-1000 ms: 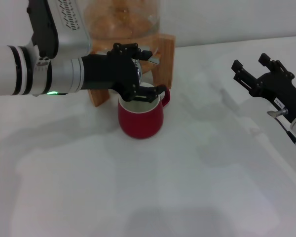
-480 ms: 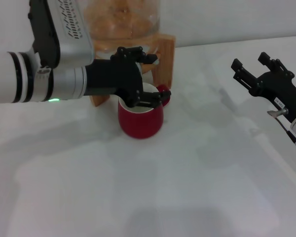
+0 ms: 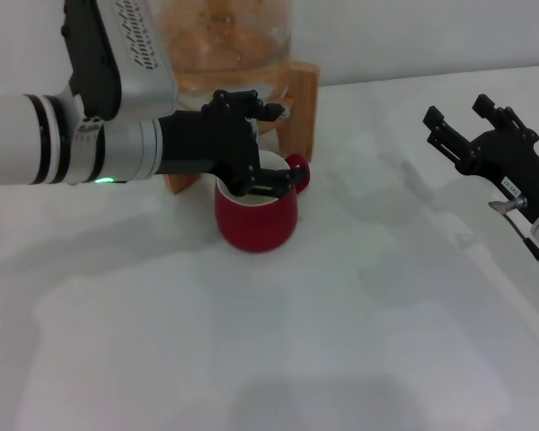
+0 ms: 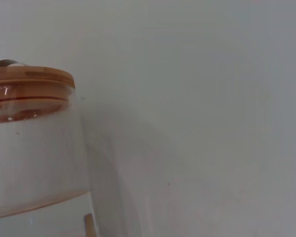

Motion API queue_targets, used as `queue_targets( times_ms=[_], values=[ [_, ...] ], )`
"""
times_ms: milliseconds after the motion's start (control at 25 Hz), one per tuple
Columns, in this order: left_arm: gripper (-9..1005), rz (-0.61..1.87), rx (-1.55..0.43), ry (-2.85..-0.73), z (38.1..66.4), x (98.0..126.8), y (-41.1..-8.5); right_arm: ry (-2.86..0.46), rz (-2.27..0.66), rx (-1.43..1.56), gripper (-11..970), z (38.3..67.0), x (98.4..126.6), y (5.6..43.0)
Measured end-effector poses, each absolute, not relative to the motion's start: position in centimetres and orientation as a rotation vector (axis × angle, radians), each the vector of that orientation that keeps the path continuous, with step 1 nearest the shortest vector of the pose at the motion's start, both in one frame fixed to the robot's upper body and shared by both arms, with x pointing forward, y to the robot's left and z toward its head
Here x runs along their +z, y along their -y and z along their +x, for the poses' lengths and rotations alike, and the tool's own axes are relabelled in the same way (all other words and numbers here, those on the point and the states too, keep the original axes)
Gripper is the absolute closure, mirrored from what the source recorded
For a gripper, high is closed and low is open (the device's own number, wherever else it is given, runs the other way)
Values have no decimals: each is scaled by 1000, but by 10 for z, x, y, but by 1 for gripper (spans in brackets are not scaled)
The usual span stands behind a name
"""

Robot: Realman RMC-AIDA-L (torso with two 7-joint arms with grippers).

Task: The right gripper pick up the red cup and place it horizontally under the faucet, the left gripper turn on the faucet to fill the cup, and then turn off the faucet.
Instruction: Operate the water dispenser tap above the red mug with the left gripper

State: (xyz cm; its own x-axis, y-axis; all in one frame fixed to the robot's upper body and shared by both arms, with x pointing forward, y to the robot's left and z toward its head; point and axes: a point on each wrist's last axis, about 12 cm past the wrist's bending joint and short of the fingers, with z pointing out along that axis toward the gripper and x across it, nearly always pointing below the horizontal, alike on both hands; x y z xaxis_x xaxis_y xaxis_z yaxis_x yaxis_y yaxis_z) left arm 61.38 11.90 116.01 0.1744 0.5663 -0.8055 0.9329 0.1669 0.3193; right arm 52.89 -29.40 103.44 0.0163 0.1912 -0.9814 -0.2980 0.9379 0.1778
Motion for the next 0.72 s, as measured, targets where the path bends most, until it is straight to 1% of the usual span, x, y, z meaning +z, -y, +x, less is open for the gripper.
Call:
queue_targets(
  times_ms=[720],
  values=[
    [150,1537,-483,-1489,617,1163,-112,-1510,-88,381,124,528,1034,294]
  ],
)
